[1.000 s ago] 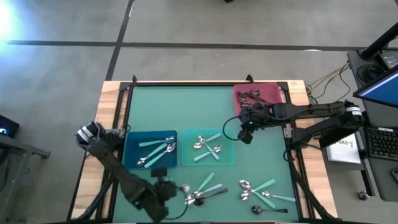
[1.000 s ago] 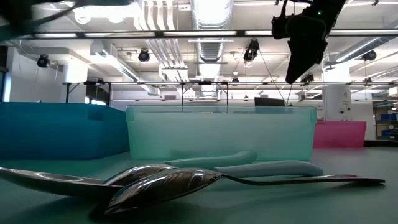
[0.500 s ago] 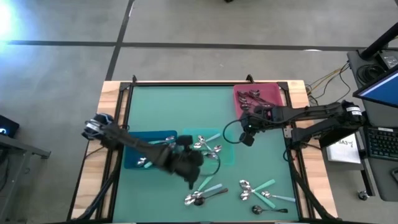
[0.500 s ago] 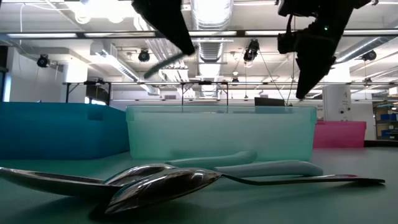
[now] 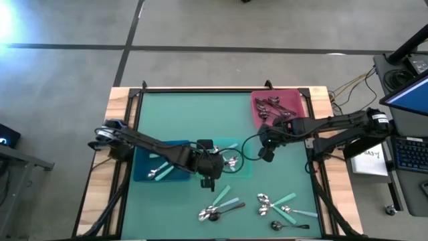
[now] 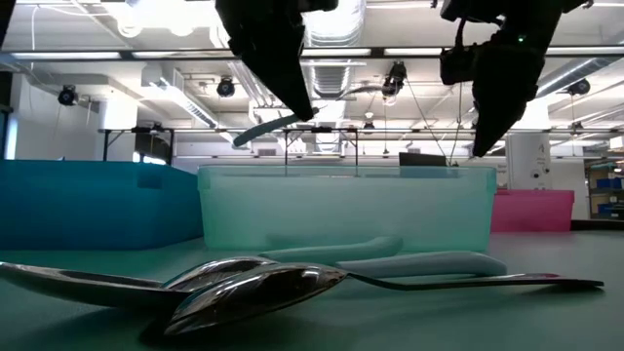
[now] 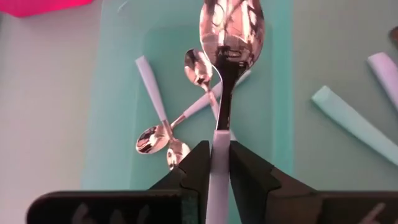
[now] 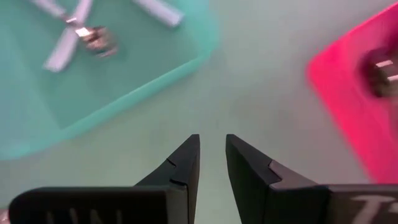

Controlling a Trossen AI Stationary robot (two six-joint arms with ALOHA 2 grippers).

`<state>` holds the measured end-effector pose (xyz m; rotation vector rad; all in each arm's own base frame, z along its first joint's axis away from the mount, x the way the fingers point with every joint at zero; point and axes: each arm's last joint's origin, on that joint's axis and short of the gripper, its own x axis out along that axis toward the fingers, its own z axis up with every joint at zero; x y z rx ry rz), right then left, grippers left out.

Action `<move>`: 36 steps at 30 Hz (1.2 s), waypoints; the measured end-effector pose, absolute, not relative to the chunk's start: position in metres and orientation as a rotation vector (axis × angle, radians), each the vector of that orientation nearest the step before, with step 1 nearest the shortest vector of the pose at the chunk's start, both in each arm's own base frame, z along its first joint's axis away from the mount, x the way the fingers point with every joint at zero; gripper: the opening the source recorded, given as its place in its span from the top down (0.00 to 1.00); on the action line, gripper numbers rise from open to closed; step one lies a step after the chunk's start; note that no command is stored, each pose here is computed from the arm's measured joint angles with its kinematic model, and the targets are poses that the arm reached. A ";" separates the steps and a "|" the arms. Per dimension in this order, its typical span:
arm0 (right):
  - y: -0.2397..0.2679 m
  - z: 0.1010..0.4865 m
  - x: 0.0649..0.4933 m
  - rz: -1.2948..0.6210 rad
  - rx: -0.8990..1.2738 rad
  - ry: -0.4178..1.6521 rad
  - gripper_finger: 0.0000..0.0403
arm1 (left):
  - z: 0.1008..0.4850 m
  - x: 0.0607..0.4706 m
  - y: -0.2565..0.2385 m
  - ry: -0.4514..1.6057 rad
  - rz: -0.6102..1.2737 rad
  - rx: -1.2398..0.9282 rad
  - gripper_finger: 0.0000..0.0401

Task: Sort silverware by color (type)
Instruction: Put the blue spoon into the green bin, then put the green spoon into the blue bin

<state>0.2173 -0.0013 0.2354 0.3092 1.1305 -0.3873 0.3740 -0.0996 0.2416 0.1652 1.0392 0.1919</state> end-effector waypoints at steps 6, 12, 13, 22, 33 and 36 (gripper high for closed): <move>0.014 0.235 0.217 -0.283 0.417 1.162 0.84 | 0.236 0.373 -0.094 1.059 0.205 0.168 0.80; 0.042 0.235 0.213 -0.237 0.504 1.189 0.84 | 0.224 0.367 -0.092 1.110 0.197 0.204 0.72; 0.048 0.235 0.212 -0.234 0.518 1.194 0.84 | 0.223 0.366 -0.092 1.122 0.193 0.206 0.71; 0.100 0.233 0.197 -0.174 0.655 1.238 0.84 | 0.223 0.369 -0.100 1.077 0.099 0.243 0.73; 0.143 0.220 0.163 0.052 0.387 1.288 0.84 | 0.229 0.365 -0.128 1.038 0.008 0.197 0.73; 0.148 0.215 0.157 0.101 0.332 1.297 0.84 | 0.229 0.365 -0.129 1.036 0.023 0.175 0.73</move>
